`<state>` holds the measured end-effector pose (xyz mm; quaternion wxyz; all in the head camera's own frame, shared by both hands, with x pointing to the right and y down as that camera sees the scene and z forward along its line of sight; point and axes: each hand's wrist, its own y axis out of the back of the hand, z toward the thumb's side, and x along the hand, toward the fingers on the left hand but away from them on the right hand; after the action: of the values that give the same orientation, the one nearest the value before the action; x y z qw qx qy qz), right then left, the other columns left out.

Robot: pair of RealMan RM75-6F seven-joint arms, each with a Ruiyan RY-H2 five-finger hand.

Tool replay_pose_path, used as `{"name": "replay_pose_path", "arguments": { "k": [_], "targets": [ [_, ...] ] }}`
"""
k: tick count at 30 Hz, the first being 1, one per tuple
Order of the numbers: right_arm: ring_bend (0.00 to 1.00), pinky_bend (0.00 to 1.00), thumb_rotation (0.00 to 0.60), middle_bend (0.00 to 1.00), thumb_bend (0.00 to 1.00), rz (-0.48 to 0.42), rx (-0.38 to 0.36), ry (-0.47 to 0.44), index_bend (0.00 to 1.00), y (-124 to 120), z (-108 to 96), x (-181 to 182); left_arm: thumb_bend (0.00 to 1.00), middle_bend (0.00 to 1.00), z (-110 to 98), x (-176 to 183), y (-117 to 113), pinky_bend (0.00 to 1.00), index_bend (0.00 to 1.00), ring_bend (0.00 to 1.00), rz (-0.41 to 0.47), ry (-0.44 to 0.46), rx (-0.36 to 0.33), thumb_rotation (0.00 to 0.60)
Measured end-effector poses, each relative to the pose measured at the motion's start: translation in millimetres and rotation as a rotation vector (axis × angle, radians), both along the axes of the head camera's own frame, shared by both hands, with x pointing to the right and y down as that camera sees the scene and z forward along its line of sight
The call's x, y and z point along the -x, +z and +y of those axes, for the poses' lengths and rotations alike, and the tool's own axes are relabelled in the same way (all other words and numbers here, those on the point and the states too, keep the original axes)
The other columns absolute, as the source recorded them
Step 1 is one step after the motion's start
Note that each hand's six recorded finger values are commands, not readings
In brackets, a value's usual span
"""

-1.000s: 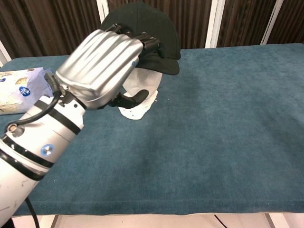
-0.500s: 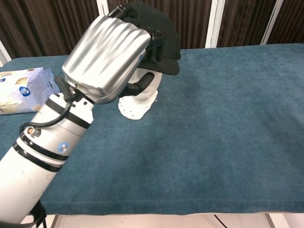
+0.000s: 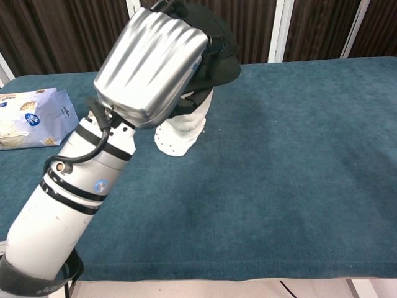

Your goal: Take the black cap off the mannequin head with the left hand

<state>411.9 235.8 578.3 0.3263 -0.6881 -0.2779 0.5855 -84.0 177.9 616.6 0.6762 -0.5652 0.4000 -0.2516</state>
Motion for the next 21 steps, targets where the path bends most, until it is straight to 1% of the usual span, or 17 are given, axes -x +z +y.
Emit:
{"name": "replay_pose_path", "arguments": {
  "k": [7,13,21],
  "targets": [
    [0.0,0.0,0.6,0.0,0.12,0.0,0.003,0.0,0.0,0,0,0,0.42,0.77,0,-2,-2,0.29,0.75,0.62,0.018,0.018,-0.035,0.6],
    [0.0,0.0,0.6,0.0,0.12,0.0,0.006,-0.002,0.0,0,0,0,0.47,0.78,0,-5,-9,0.29,0.76,0.63,0.022,0.045,-0.08,0.6],
    [0.0,0.0,0.6,0.0,0.12,0.002,0.009,0.003,0.0,-1,1,-2,0.51,0.79,-15,1,-26,0.29,0.77,0.64,-0.01,0.068,-0.204,0.6]
  ]
}}
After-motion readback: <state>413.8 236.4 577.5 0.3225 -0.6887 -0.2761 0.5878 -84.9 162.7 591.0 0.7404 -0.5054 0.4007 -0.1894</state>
